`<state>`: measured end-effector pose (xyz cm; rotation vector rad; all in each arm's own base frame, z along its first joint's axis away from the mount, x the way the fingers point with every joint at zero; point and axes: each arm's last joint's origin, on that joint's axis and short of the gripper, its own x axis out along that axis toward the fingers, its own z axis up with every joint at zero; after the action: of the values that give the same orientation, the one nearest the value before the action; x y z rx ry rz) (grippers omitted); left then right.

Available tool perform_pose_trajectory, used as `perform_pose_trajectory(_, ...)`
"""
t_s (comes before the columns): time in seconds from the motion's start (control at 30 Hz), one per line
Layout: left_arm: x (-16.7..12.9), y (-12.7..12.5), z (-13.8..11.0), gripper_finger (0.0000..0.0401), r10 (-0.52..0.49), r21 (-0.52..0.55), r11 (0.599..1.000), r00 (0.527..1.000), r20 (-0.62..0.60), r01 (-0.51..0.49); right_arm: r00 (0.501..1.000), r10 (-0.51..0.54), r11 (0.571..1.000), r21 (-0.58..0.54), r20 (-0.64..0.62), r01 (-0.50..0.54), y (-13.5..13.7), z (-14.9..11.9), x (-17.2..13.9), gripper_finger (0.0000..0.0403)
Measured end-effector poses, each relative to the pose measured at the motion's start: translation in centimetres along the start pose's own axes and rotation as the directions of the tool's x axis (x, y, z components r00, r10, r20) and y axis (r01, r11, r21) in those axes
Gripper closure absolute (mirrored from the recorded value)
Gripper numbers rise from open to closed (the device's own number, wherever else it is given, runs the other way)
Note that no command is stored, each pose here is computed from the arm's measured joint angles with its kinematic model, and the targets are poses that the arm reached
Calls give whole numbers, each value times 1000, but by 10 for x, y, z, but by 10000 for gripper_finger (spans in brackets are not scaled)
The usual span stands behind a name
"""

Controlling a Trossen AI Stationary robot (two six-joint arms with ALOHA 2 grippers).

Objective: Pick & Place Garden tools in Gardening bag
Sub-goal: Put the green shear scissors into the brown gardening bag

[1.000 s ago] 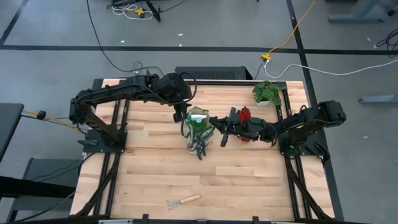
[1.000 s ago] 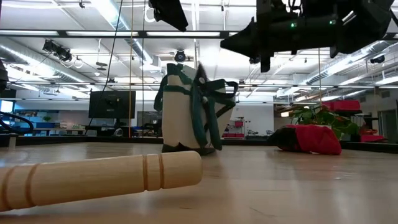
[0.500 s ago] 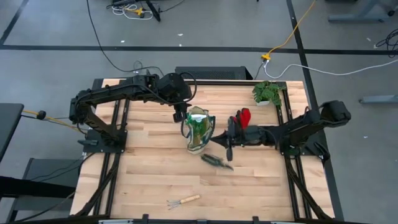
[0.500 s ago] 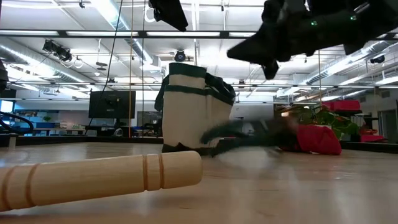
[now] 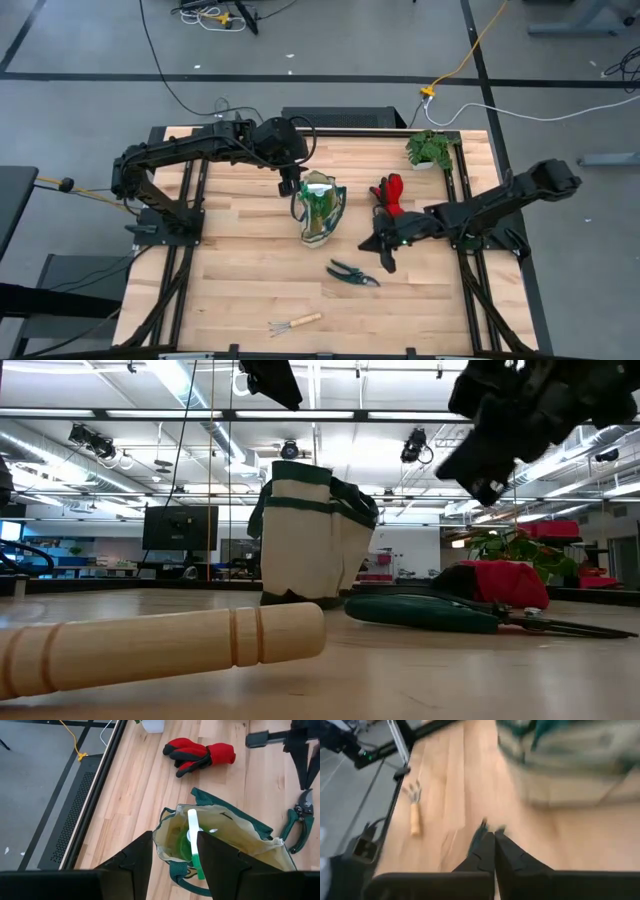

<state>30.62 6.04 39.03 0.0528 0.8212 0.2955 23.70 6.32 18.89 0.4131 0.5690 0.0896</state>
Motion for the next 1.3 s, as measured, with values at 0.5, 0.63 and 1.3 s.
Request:
perform_pose_trajectory(0.5,0,0,2,238,2,7,1000,1000,20,-2,958,80,988,148,-276,-39,33,-23,18,320)
perform_pose_trajectory(0.63,0,0,2,238,2,7,1000,1000,19,-2,941,56,993,118,-334,-18,43,-21,30,291)
perform_pose_trajectory(1.3,0,0,2,238,2,4,1000,1000,18,-2,795,-71,991,49,-603,125,48,-31,53,211)
